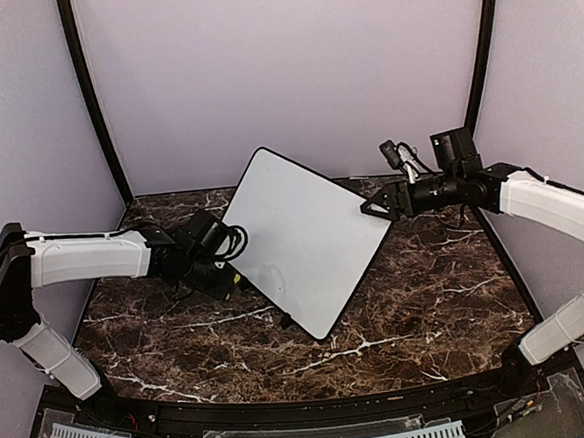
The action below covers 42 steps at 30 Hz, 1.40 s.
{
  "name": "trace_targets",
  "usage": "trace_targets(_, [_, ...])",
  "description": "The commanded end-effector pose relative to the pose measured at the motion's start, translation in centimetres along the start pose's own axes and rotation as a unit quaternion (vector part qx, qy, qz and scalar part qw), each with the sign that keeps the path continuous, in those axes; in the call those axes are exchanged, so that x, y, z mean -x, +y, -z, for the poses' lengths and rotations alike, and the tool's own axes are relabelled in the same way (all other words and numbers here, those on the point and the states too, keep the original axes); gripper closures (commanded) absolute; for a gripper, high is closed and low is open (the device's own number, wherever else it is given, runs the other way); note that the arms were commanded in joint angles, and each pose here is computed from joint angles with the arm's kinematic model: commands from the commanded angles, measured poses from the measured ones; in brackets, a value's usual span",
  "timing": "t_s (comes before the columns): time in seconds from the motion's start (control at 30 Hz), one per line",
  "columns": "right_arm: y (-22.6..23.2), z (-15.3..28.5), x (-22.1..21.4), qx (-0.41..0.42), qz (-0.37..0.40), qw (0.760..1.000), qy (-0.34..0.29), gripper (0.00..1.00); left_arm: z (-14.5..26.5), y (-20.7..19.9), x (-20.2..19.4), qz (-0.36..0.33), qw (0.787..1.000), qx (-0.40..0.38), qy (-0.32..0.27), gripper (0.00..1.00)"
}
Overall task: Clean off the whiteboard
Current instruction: Place the whiteboard eraser at the center of the board.
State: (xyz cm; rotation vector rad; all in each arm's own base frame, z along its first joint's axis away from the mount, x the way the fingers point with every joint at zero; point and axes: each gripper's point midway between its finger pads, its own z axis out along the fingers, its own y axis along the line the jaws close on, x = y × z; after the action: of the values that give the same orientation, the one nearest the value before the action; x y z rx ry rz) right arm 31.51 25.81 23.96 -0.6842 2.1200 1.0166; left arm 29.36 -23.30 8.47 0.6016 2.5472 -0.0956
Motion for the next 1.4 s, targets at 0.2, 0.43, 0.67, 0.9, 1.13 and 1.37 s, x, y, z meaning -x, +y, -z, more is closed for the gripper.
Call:
trace_targets(0.2, [0.1,2.6,2.4,-0.040,0.021,0.997,-0.055,0.17,-1.0,1.8,-2.5,0.001,0.999,0.009,0.047,0.99])
trace_targets(0.43, [-1.3,3.7,2.8,-0.067,0.003,0.995,-0.073,0.11,-1.3,5.2,-1.6,0.073,0.996,0.029,0.034,0.91])
trace_targets(0.67, [-2.2,4.3,3.0,-0.077,-0.012,0.993,-0.084,0.08,-2.0,9.7,-0.1,0.179,0.983,0.040,0.013,0.80])
trace_targets(0.9, [-2.4,4.9,3.1,-0.084,-0.014,0.992,-0.093,0.08,-3.9,10.2,-0.2,0.255,0.967,-0.018,0.021,0.59])
trace_targets(1.13, [-2.4,5.4,3.1,-0.087,-0.016,0.991,-0.099,0.07,-5.5,10.4,-1.8,0.290,0.955,-0.031,0.049,0.33])
trace_targets(1.37, [-2.4,5.4,3.3,-0.085,-0.017,0.991,-0.101,0.08,-7.0,10.8,-4.7,0.322,0.942,-0.026,0.093,0.28])
